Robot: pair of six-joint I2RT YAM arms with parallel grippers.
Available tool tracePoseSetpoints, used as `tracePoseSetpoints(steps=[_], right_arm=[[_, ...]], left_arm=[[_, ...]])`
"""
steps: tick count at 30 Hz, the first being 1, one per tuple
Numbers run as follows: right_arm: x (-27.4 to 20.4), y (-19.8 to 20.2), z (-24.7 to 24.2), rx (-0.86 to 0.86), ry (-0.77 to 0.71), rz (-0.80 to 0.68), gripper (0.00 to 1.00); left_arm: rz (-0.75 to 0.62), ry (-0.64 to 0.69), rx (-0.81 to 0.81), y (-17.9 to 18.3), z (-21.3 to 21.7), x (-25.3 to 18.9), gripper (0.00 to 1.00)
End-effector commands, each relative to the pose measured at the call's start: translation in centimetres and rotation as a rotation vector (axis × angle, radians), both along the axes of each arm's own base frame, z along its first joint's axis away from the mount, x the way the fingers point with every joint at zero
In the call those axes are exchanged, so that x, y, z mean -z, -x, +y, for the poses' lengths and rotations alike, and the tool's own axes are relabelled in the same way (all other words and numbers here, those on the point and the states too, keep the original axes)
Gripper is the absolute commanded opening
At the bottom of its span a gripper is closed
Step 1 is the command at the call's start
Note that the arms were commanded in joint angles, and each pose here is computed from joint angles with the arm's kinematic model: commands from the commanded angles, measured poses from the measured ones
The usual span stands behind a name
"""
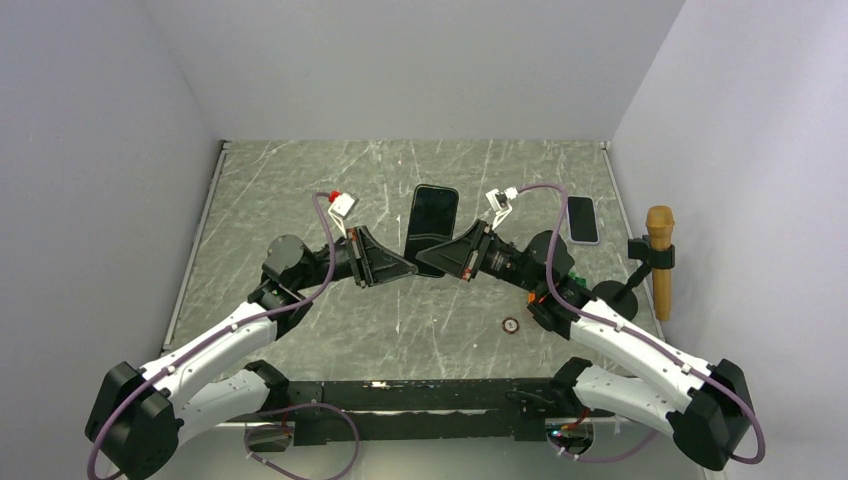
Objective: Take the phone out of the phone case
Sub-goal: Pick up the phone at the center of the board, then remove the phone case from the phone.
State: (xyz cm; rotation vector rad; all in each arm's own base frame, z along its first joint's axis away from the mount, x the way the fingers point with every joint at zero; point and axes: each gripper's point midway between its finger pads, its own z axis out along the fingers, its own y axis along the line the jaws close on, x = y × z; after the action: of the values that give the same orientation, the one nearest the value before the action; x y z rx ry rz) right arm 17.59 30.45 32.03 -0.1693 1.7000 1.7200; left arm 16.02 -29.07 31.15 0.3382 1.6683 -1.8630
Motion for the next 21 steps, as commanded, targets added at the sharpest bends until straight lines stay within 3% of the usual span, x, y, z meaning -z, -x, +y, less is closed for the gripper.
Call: tracePoseSetpoints(steps=[1, 5, 7, 21], right_arm=[[-4.5, 0.9, -0.7, 0.017, -0.038, -0.08, 0.12], [-5.9, 0.3, -1.6, 0.074, -0.008, -0.111, 0.38], [-6.6, -0.2, -2.0, 0.081, 0.005, -0.12, 0.45], [-10.2, -4.1, -3.8, 0.079, -0.045, -0.116, 0.45]], left_arm=[[-0.141, 0.049, -0.027, 0.0, 0.2, -2.4, 0.0], [-0.167, 0.06, -0.008, 0.7, 0.4, -3.0, 0.0], [-0.169, 0.073, 0.012, 1.1, 0.4, -3.4, 0.0], [-0.183, 0.107, 0.063, 2.5, 0.8, -3.9, 0.0]])
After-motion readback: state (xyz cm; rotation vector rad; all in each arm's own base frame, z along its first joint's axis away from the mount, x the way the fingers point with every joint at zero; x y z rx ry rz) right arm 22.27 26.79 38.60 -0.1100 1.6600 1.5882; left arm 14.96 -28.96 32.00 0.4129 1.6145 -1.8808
